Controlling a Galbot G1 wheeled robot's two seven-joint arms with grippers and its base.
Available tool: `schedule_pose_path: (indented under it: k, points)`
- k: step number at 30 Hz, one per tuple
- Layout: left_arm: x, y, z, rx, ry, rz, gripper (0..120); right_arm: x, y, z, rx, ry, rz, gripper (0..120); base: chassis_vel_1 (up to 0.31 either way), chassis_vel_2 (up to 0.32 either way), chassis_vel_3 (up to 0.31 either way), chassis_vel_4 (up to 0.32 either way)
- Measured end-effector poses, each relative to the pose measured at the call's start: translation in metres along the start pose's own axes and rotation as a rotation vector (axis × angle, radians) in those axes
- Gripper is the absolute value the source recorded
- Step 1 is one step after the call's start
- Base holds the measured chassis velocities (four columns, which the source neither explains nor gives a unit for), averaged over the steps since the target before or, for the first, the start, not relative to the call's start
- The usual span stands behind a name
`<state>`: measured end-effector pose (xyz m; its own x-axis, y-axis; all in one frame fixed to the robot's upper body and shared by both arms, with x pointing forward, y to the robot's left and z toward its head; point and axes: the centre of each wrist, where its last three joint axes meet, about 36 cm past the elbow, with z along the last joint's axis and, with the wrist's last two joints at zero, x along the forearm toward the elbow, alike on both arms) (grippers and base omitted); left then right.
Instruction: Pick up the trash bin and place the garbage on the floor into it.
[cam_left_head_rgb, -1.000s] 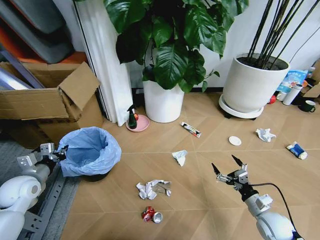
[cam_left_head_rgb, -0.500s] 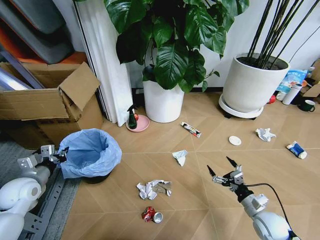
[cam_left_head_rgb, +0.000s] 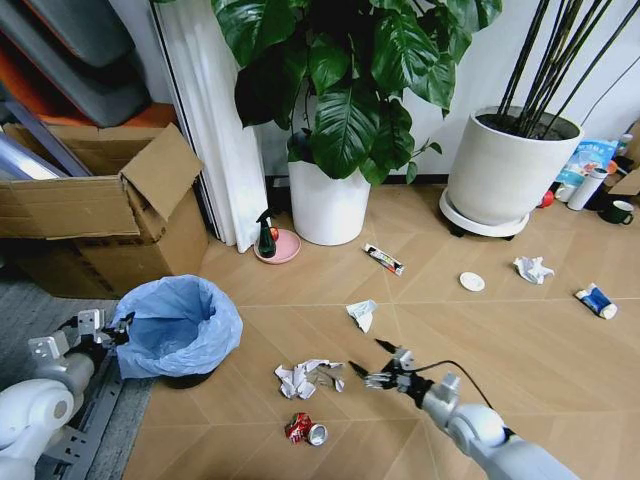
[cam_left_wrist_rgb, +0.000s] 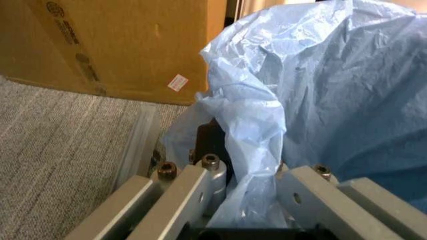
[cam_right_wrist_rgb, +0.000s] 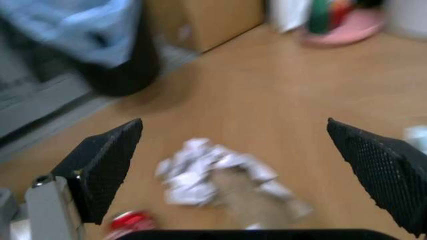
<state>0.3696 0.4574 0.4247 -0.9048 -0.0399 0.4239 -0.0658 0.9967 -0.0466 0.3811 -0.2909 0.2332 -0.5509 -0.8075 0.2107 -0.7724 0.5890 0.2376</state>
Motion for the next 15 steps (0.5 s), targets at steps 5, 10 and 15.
schedule_pose_path:
  k: [5,10,15]
  points:
    - [-0.0021,-0.0011,0.0001,0.004,-0.003,-0.002,0,0.0061,0.007,0.0068,-0.025,0.08,-0.159,100,0.0,0.0,0.0,0.0]
    - [-0.0028,-0.0002,0.0012,0.003,-0.001,-0.006,0,0.009,0.0107,0.0101,0.003,0.129,-0.204,100,0.0,0.0,0.0,0.0]
    - [-0.0033,0.0005,0.0028,0.003,0.001,-0.01,0,0.0029,0.0073,0.008,0.041,0.175,-0.244,100,0.0,0.0,0.0,0.0]
